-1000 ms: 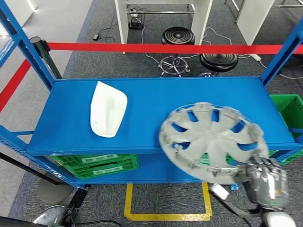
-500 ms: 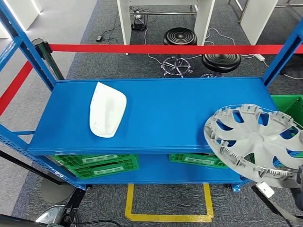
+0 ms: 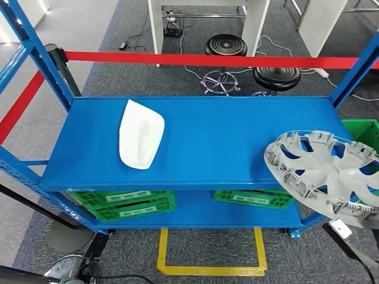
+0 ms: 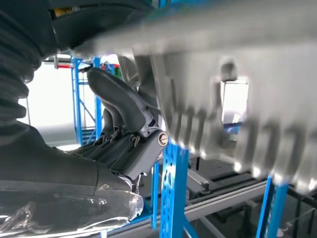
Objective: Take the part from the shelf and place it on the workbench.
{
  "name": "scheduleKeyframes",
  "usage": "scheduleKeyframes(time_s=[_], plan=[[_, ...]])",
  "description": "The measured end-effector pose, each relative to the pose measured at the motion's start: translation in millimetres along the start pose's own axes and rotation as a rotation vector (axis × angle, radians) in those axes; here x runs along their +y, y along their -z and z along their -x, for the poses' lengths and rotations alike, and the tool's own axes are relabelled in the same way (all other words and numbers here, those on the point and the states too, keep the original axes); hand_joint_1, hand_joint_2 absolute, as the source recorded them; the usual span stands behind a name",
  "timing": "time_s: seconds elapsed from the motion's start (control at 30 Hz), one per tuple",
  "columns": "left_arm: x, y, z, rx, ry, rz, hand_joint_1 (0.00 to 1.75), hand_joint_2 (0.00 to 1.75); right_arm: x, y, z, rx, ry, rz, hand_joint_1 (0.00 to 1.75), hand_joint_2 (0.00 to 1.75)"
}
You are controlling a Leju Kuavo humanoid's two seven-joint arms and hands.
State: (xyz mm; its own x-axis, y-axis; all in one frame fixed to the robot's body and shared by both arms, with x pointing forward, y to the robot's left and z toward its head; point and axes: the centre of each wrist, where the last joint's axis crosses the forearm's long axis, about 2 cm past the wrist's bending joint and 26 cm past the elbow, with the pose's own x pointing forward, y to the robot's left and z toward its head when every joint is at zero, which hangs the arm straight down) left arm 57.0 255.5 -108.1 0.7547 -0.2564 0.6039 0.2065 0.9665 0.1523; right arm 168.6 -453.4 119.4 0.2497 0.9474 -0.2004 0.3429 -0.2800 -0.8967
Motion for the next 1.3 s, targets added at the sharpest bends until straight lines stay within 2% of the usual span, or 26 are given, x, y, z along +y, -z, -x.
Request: scheduleKeyframes(time_s=[1.3], plan=[[0,1,-2,-0.006,0.011,0.013,0.00,0.00,-2,10,-7,-0.025,0.025,0.018,1.75,1.75]])
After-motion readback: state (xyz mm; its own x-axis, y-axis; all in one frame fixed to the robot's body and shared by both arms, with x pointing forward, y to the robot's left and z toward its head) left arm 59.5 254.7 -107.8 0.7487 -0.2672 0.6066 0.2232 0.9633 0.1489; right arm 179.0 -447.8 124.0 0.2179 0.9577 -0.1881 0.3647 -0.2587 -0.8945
